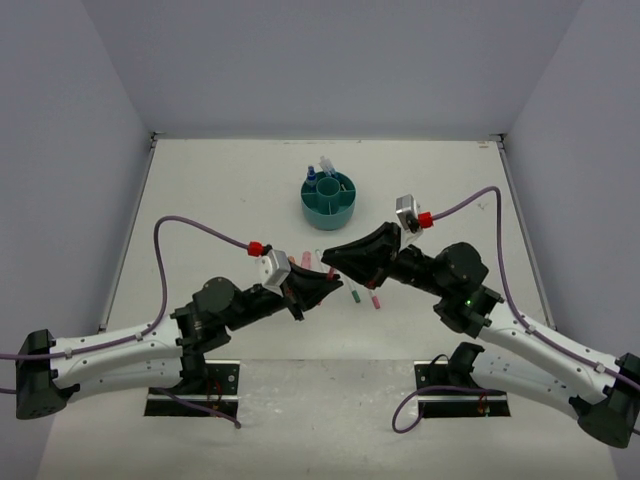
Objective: Sort the stationery into containers
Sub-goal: Place the pen in the storage box.
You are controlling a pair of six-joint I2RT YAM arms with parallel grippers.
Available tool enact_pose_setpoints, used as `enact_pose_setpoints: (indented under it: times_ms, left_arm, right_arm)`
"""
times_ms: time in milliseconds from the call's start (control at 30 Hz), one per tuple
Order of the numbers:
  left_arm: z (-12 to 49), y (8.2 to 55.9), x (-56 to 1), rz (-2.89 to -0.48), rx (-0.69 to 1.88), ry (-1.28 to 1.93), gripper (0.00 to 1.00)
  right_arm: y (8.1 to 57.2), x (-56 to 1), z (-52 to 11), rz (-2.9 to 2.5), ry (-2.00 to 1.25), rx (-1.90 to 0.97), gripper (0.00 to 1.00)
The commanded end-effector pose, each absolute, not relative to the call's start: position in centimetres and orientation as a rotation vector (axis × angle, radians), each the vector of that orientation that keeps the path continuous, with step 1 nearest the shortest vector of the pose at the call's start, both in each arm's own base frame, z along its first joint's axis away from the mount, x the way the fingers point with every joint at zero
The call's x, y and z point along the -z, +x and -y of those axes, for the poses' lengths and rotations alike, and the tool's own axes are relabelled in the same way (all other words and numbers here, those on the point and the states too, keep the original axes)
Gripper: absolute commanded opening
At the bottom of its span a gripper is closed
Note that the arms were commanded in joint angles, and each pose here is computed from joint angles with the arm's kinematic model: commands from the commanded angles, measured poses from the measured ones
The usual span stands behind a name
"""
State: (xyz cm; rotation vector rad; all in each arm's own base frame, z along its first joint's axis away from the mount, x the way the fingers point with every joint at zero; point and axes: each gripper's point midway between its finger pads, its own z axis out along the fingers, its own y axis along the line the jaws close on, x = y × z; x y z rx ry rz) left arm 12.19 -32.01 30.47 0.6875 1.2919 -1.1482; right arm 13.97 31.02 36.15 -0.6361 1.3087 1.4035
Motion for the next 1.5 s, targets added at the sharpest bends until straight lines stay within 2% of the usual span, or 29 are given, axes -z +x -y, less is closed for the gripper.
enact_pose_setpoints:
  times_ms: [0,33,167,300,500,667,767,833,967,1033,1167,1467]
  left_arm:
    - [30.6,12.2,-36.7,-1.072,1.209,0.541,0.15]
    - [30.5,12.5,-36.0,-1.098,1.206,0.526,0.33]
    - [30.0,13.5,-34.4,-1.174,1.167,0.475,0.82]
    - [29.0,14.1,-32.9,-1.228,1.124,0.45,0.99]
    - [26.6,16.7,-30.2,-1.39,0.982,0.298,1.0]
    - [22.5,19.0,-27.5,-1.619,0.77,0.09,1.0]
    - [21.0,18.8,-26.9,-1.697,0.695,0.089,1.0]
    - [20.8,18.2,-27.1,-1.717,0.7,0.128,1.0]
    - [20.2,17.3,-27.0,-1.748,0.68,0.222,1.0]
    - [19.3,16.8,-27.1,-1.756,0.678,0.229,1.0]
    - [18.2,16.3,-27.8,-1.722,0.721,0.188,1.0]
    - [18.1,16.0,-28.1,-1.704,0.766,0.177,1.0]
  right_arm:
    - [16.1,-30.6,-31.0,-1.618,-0.597,-1.249,0.0]
    - [16.7,-31.2,-30.8,-1.611,-0.579,-1.22,0.0]
    - [18.1,-32.8,-30.2,-1.587,-0.542,-1.175,0.0]
    - [19.1,-34.0,-29.5,-1.562,-0.518,-1.159,0.0]
    - [24.8,-34.2,-26.9,-1.57,-0.363,-0.92,0.0]
    - [33.6,-35.5,-22.7,-1.5,-0.159,-0.583,0.0]
    - [39.4,-37.1,-20.6,-1.432,-0.054,-0.431,0.0]
    - [43.4,-37.4,-21.6,-1.402,-0.078,-0.374,0.0]
    - [49.8,-34.8,-23.3,-1.436,-0.143,-0.285,0.0]
    - [51.3,-34.5,-24.2,-1.432,-0.174,-0.304,0.0]
    - [53.5,-30.6,-25.1,-1.475,-0.202,-0.283,0.0]
    - [54.3,-25.8,-26.4,-1.529,-0.27,-0.297,0.0]
